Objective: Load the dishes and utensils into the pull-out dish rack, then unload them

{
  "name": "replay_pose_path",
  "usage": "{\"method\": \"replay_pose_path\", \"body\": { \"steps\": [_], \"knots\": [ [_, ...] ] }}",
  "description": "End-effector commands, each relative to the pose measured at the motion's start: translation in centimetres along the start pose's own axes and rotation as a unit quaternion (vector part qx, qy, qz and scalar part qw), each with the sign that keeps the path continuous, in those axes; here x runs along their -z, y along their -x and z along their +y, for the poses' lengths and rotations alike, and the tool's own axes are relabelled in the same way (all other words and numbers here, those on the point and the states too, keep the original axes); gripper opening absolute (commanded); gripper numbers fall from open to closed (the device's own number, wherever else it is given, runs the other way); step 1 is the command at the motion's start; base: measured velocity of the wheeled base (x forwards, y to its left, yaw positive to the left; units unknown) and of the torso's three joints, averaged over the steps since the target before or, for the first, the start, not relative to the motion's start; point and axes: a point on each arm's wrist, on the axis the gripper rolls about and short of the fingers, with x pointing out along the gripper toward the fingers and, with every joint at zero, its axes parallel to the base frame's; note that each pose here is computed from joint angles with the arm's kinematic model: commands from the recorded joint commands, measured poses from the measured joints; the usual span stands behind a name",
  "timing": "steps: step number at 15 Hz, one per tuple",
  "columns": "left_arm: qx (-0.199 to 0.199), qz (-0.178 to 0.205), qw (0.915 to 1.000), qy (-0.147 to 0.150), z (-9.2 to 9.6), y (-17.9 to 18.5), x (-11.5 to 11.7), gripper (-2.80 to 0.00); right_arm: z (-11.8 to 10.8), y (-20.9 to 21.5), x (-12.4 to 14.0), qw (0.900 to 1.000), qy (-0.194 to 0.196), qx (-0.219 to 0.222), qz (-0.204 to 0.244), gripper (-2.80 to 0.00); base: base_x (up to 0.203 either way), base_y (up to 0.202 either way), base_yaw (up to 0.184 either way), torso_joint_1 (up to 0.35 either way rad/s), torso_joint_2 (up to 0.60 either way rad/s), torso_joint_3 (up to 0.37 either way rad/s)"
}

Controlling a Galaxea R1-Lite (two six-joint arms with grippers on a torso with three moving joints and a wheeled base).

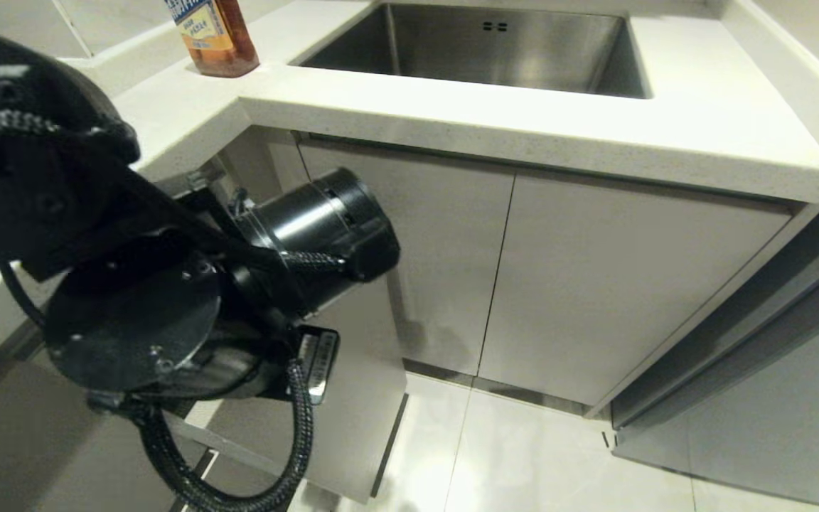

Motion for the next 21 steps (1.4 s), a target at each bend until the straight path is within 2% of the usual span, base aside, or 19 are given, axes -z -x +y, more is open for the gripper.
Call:
{"method": "replay_pose_path", "body": {
  "steps": [1,5,7,9,12,14,15,17,18,20,21],
  "knots": [
    [-0.021,-0.006,0.9995,0.023,2.4,0.0,-0.5,-2.80,0.0,0.0,0.0,1.000,0.000,0.000,0.000,-2.80,0.000,0.000,0.000,0.000,0.00,0.000],
    [-0.084,0.009,0.9956,0.041,6.8,-1.6,-2.0,-2.80,0.0,0.0,0.0,1.000,0.000,0.000,0.000,-2.80,0.000,0.000,0.000,0.000,0.00,0.000],
    [-0.103,0.012,0.9938,0.041,8.8,-1.8,-2.4,-2.80,0.0,0.0,0.0,1.000,0.000,0.000,0.000,-2.80,0.000,0.000,0.000,0.000,0.00,0.000],
    [-0.074,-0.003,0.9965,0.040,8.6,-0.8,-2.6,-2.80,0.0,0.0,0.0,1.000,0.000,0.000,0.000,-2.80,0.000,0.000,0.000,0.000,0.00,0.000],
    [0.001,-0.013,0.9991,0.040,7.5,0.3,-2.8,-2.80,0.0,0.0,0.0,1.000,0.000,0.000,0.000,-2.80,0.000,0.000,0.000,0.000,0.00,0.000],
    [0.047,-0.010,0.9980,0.042,7.3,0.9,-2.9,-2.80,0.0,0.0,0.0,1.000,0.000,0.000,0.000,-2.80,0.000,0.000,0.000,0.000,0.00,0.000],
    [0.072,-0.022,0.9959,0.051,7.8,1.9,-2.9,-2.80,0.0,0.0,0.0,1.000,0.000,0.000,0.000,-2.80,0.000,0.000,0.000,0.000,0.00,0.000],
    [0.129,-0.061,0.9866,0.080,9.4,4.4,-2.8,-2.80,0.0,0.0,0.0,1.000,0.000,0.000,0.000,-2.80,0.000,0.000,0.000,0.000,0.00,0.000],
    [0.160,-0.087,0.9786,0.096,10.8,6.0,-2.4,-2.80,0.0,0.0,0.0,1.000,0.000,0.000,0.000,-2.80,0.000,0.000,0.000,0.000,0.00,0.000],
    [0.220,-0.151,0.9559,0.122,14.2,9.8,-0.9,-2.80,0.0,0.0,0.0,1.000,0.000,0.000,0.000,-2.80,0.000,0.000,0.000,0.000,0.00,0.000],
    [0.238,-0.185,0.9446,0.131,16.2,11.6,0.3,-2.80,0.0,0.0,0.0,1.000,0.000,0.000,0.000,-2.80,0.000,0.000,0.000,0.000,0.00,0.000]
  ]
}}
